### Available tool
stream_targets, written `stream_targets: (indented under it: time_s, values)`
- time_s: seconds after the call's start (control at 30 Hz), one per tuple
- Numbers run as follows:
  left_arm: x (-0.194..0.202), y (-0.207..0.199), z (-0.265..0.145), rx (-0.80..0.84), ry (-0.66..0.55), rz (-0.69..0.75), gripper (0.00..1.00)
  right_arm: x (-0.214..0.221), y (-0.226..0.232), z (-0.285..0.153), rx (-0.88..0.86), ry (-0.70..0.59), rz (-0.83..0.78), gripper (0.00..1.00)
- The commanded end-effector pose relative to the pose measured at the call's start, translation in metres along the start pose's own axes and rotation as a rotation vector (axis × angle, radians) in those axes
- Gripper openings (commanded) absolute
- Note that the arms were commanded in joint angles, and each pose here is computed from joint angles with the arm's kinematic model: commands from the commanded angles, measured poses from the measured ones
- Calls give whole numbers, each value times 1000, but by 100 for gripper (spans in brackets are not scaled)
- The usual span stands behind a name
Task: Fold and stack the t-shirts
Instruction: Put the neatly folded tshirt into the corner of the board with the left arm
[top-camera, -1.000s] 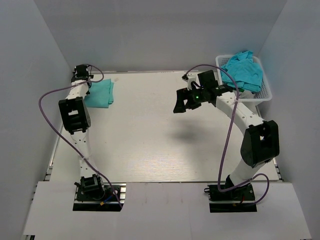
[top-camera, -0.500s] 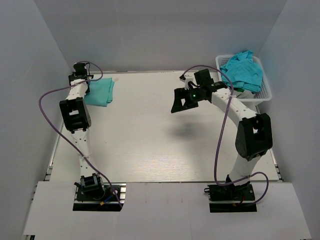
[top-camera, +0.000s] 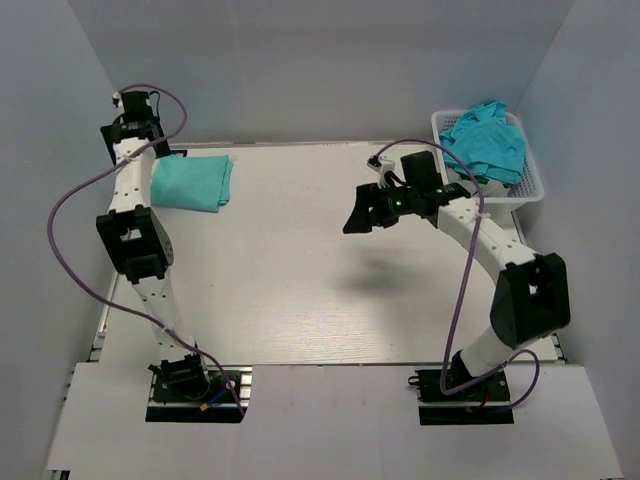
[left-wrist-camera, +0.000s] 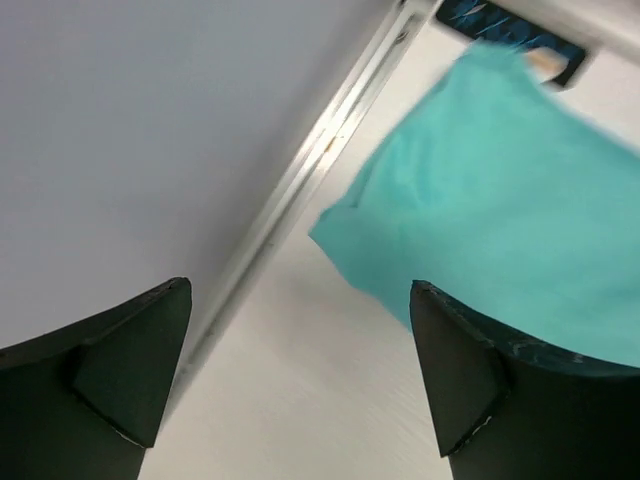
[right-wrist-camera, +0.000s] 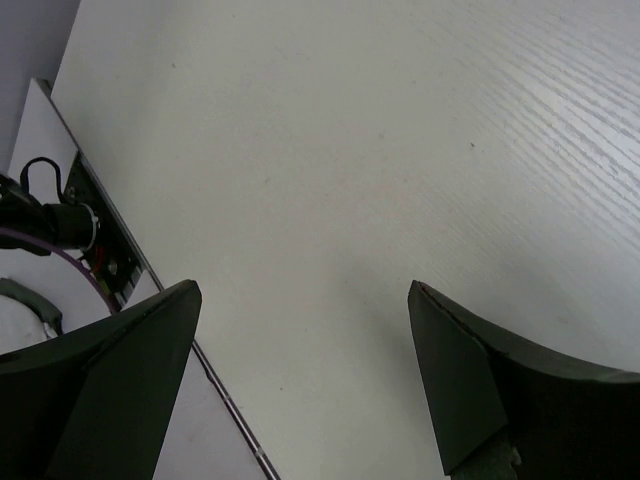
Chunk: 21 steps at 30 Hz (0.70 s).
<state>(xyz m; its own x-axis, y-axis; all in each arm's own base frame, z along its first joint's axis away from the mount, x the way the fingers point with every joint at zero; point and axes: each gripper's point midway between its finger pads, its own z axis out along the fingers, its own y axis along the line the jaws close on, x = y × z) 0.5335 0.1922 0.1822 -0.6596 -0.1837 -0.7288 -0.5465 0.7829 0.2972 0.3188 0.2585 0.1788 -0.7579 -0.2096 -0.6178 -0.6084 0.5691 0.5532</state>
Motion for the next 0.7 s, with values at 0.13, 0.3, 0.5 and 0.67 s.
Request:
stream_targets:
  time_s: [0.13, 0.3, 0.5, 0.67]
  values:
    - [5, -32, -140, 391, 57, -259, 100, -9, 28, -42, 22, -217, -78, 90]
    - [46, -71, -282, 823, -117, -249, 100, 28, 12, -43, 99, -225, 8, 90]
    - [158, -81, -326, 1040, -30, -230, 100, 51, -2, -63, 226, -338, 56, 90]
    - [155, -67, -337, 1033, -103, -238, 100, 52, -9, -72, 282, -419, 84, 90]
